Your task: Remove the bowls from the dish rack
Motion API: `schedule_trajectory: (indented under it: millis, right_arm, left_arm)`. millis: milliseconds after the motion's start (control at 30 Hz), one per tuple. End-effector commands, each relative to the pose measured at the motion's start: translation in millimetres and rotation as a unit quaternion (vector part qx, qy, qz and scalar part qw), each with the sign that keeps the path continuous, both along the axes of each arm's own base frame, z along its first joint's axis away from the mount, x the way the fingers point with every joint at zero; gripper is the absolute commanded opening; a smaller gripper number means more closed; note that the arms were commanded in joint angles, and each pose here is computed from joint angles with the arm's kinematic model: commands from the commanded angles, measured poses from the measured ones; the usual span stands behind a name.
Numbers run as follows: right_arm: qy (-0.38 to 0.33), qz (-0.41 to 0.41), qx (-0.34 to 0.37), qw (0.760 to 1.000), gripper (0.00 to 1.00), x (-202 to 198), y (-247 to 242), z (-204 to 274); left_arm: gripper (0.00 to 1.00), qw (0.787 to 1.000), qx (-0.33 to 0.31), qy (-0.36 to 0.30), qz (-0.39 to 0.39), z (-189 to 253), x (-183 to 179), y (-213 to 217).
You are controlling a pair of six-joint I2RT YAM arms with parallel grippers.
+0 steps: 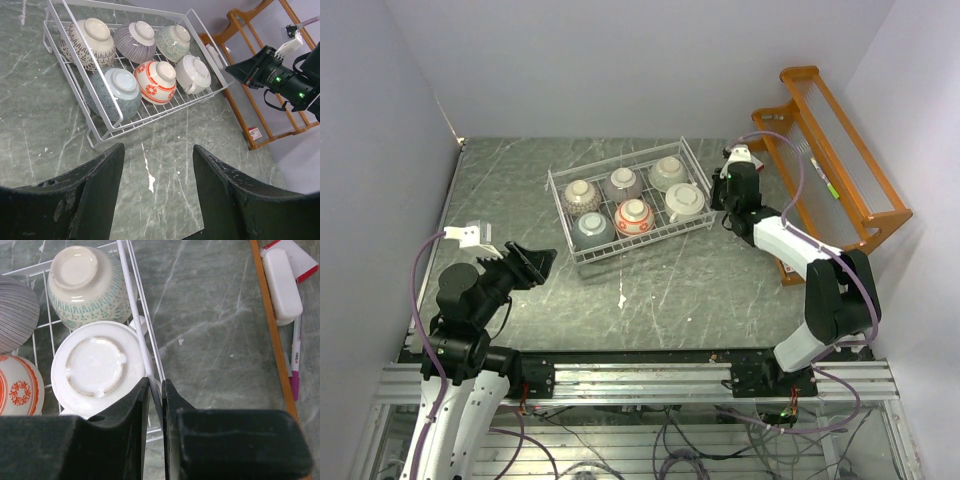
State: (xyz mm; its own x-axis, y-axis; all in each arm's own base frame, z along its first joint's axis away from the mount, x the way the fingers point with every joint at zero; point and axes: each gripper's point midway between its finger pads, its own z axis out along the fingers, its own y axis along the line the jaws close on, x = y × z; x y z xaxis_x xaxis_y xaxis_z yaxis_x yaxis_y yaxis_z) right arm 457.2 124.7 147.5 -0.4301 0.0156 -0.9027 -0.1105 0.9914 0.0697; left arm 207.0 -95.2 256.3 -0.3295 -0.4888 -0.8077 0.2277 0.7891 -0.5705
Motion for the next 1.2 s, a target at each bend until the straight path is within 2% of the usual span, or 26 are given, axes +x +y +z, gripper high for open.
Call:
schedule_trajectory:
  millis: [0, 333, 567, 700, 767, 900, 1000, 1067, 1167]
  right_arm:
    - [-0.014, 0.044, 0.047, 0.998, 0.0, -19, 44, 22]
    - [-0.028, 0.071, 0.051, 0.996, 0.0, -48, 103, 33]
    - [-0.033, 0.09, 0.07, 0.993, 0.0, -70, 135, 42]
    - [-0.033, 0.092, 0.077, 0.992, 0.02, -83, 149, 37]
    - [-0.036, 0.091, 0.078, 0.992, 0.08, -85, 151, 38]
    - [-0.043, 0.086, 0.065, 0.993, 0.32, -76, 153, 47]
    - [-0.05, 0.074, 0.042, 0.995, 0.47, -63, 153, 54]
    - [-0.05, 0.064, 0.024, 0.996, 0.54, -51, 153, 55]
    - [-0.04, 0.05, 0.014, 0.998, 0.56, -30, 151, 52]
  left_arm:
    - [0.68, 1.0, -0.005, 0.0, 0.0, -1, 2, -1]
    - [0.67, 1.0, 0.0, 0.014, 0.013, -4, 4, 4]
    - [0.72, 0.999, -0.003, 0.019, 0.031, -5, 4, 9]
    - [0.81, 0.999, -0.003, 0.022, 0.044, -6, 4, 13]
    - [0.82, 0.999, -0.002, 0.025, 0.043, -6, 4, 13]
    - [0.82, 0.999, -0.002, 0.025, 0.037, -7, 4, 11]
    - [0.82, 0.999, -0.004, 0.023, 0.038, -6, 4, 11]
    - [0.81, 0.999, -0.004, 0.022, 0.039, -6, 4, 11]
    - [0.77, 0.999, -0.004, 0.021, 0.037, -6, 4, 11]
